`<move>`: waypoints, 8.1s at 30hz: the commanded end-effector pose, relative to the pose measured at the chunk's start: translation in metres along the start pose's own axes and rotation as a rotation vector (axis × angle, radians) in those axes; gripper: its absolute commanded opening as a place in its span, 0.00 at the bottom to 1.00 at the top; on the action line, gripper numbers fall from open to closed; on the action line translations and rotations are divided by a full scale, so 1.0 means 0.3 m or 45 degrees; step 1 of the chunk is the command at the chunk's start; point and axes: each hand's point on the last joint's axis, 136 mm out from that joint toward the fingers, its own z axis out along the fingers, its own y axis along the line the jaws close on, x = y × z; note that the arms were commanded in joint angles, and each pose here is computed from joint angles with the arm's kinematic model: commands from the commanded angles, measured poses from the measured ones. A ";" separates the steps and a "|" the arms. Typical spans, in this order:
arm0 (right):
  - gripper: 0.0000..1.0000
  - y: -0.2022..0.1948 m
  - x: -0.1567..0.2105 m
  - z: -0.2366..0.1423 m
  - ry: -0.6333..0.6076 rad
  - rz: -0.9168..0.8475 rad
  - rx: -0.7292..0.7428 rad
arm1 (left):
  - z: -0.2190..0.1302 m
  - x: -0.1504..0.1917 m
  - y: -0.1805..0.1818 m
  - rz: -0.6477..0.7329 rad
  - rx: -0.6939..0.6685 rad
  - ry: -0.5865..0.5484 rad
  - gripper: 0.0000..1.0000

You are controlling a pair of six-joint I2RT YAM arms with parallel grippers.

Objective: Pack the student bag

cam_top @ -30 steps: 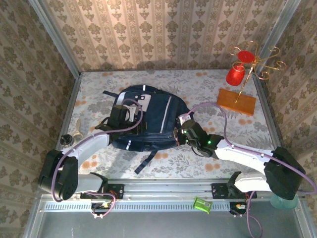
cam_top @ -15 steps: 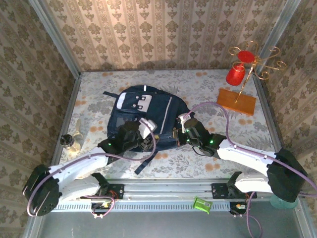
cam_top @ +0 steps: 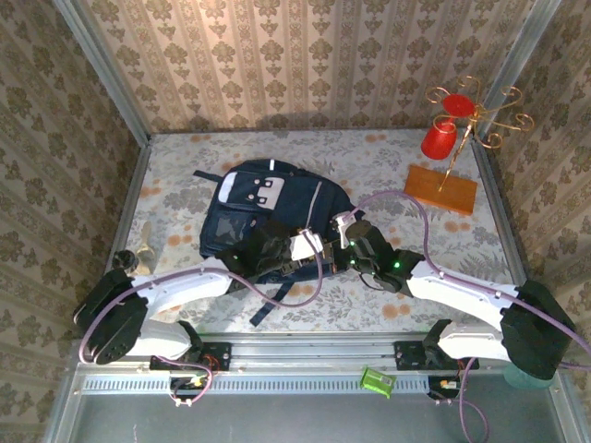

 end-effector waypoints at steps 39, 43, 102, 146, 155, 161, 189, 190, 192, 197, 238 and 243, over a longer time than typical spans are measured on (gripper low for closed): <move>0.00 0.032 -0.107 -0.011 -0.058 0.087 -0.059 | -0.257 -0.046 0.000 -0.360 0.036 -0.219 0.77; 0.00 0.055 -0.113 -0.018 -0.068 0.084 -0.085 | -0.180 -0.069 -0.017 -0.249 0.046 -0.132 0.77; 0.00 -0.160 -0.064 -0.049 0.016 0.069 0.262 | -0.097 -0.013 -0.009 -0.044 0.169 -0.132 0.00; 0.00 0.051 -0.155 -0.026 -0.091 0.005 -0.124 | -0.088 -0.104 0.048 -0.117 0.023 -0.149 0.77; 0.00 0.027 -0.136 -0.027 -0.093 0.019 -0.089 | -0.008 -0.072 0.030 -0.073 0.062 -0.068 0.29; 0.00 -0.022 -0.104 0.001 -0.079 0.001 -0.012 | -0.075 -0.011 0.005 -0.068 0.127 -0.136 0.00; 0.00 -0.184 -0.098 0.078 0.062 0.034 0.251 | -0.216 -0.032 -0.059 0.091 0.283 -0.499 0.00; 0.00 -0.176 -0.105 0.077 0.055 0.031 0.237 | -0.212 -0.032 -0.056 0.091 0.281 -0.495 0.00; 0.00 -0.161 -0.117 0.072 0.047 0.012 0.206 | -0.203 -0.036 -0.046 0.089 0.270 -0.490 0.00; 0.29 -0.153 -0.112 0.016 0.081 -0.042 0.201 | -0.168 -0.056 -0.045 0.083 0.299 -0.495 0.00; 1.00 -0.638 -0.213 -0.449 -0.207 0.108 1.090 | -0.157 -0.204 0.346 -0.441 -0.211 -0.435 0.86; 1.00 -0.678 -0.231 -0.485 -0.316 0.069 1.203 | -0.291 0.054 0.544 -0.606 -0.702 -0.222 0.91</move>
